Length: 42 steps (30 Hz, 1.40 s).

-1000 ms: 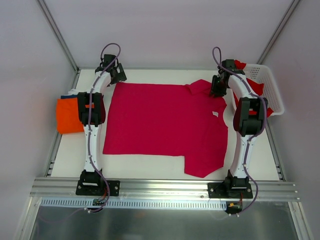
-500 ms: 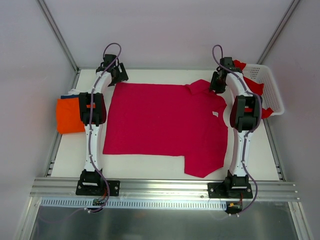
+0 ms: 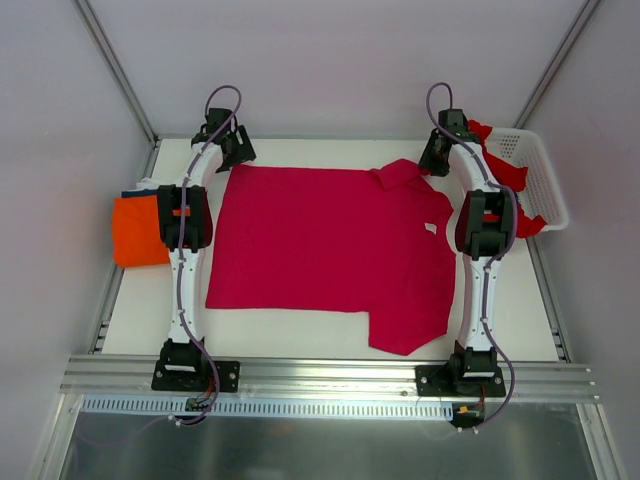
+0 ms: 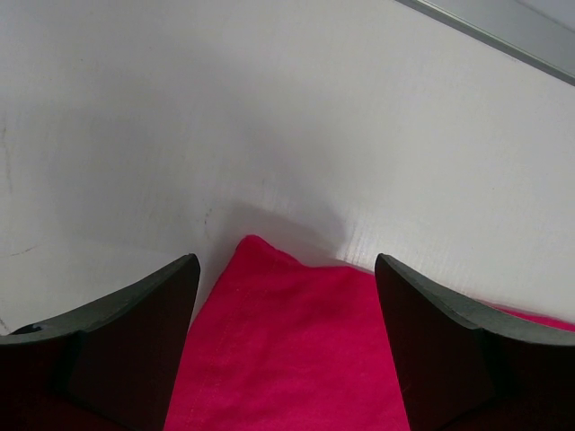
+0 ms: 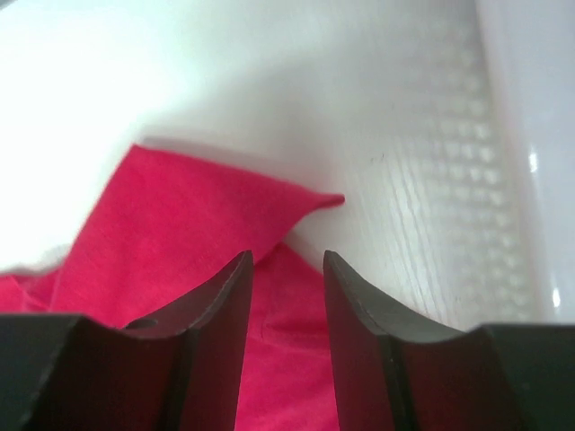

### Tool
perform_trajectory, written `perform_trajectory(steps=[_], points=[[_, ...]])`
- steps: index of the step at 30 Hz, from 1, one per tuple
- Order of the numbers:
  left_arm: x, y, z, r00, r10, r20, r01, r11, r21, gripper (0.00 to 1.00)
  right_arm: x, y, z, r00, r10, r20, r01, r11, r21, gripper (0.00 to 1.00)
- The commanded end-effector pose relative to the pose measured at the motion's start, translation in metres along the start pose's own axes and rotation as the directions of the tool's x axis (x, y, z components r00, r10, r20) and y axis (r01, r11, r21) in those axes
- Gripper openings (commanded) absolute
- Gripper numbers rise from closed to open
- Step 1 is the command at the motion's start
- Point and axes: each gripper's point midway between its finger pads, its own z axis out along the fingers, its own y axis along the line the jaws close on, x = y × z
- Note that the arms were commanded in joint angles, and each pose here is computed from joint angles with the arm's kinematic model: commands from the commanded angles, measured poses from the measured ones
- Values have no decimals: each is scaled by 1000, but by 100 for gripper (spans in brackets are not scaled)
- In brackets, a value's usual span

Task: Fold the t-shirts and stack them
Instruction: Grap the side of the flattened tshirt furthest away from the robot with both arms

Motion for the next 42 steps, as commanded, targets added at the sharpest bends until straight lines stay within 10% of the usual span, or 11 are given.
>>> perform_trajectory(steps=[1,27,32,42], points=[[-17,1,-3,999,-31,32,31,999,21,80,-28,8,-1,994,58,96,-57,998,-11,41],[-21,3,1,998,-45,39,44,999,25,68,-48,20,29,967,142,212,-135,990,-47,31],[-25,-2,1,998,-52,41,49,997,53,46,-52,23,27,963,139,231,-131,990,-49,1],[-27,-3,3,997,-57,47,55,997,58,1,-48,29,19,966,97,241,-88,995,-51,0]])
